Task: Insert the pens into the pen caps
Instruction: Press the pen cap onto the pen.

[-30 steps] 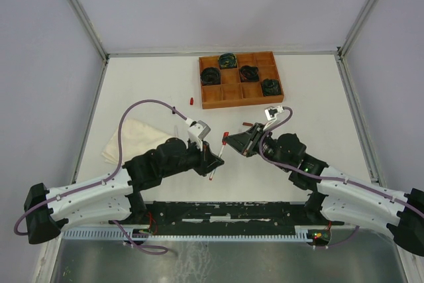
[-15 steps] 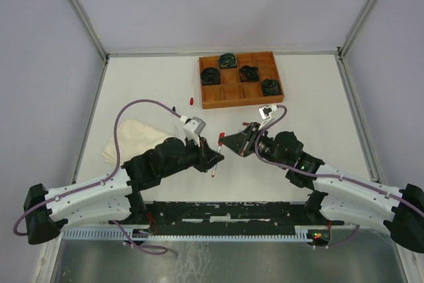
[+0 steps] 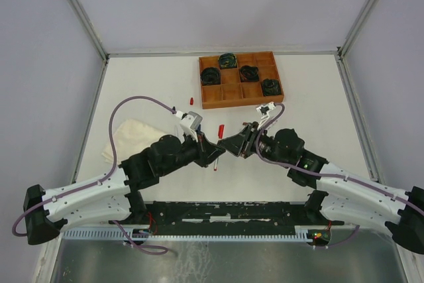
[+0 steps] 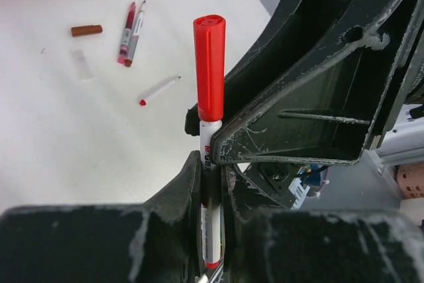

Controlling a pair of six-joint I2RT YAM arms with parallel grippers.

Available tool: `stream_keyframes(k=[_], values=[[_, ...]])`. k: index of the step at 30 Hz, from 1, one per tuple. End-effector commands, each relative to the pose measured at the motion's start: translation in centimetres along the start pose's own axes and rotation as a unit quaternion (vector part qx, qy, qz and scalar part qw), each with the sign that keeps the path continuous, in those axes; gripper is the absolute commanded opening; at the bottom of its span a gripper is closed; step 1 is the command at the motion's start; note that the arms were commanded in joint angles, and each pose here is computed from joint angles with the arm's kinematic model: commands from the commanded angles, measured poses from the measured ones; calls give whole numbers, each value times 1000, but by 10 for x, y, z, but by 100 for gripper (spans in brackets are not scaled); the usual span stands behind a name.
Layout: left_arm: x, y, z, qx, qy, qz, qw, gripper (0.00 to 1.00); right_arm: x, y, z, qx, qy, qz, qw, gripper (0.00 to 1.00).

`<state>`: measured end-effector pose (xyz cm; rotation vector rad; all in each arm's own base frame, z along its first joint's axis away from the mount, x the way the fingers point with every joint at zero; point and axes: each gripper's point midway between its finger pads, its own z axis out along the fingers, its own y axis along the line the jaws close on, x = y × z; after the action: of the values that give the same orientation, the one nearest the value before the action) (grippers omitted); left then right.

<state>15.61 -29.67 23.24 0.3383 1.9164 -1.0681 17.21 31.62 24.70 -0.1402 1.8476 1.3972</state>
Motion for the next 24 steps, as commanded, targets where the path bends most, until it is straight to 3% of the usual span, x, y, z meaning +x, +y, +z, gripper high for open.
stream_keyframes(k=[1, 10, 17, 24], values=[[-50, -28, -7, 38, -81, -25, 996, 3, -26, 31, -16, -14, -18, -22, 999, 43], [-34, -27, -10, 52, -57, -11, 997, 3, -81, 32, -52, 57, -111, -40, 991, 58], [-19, -49, -12, 122, -21, 9, 992, 3, -93, 36, -44, 81, -112, -48, 989, 60], [-11, -57, -8, 144, 0, 18, 989, 3, -89, 49, -26, 52, -92, -51, 993, 58]])
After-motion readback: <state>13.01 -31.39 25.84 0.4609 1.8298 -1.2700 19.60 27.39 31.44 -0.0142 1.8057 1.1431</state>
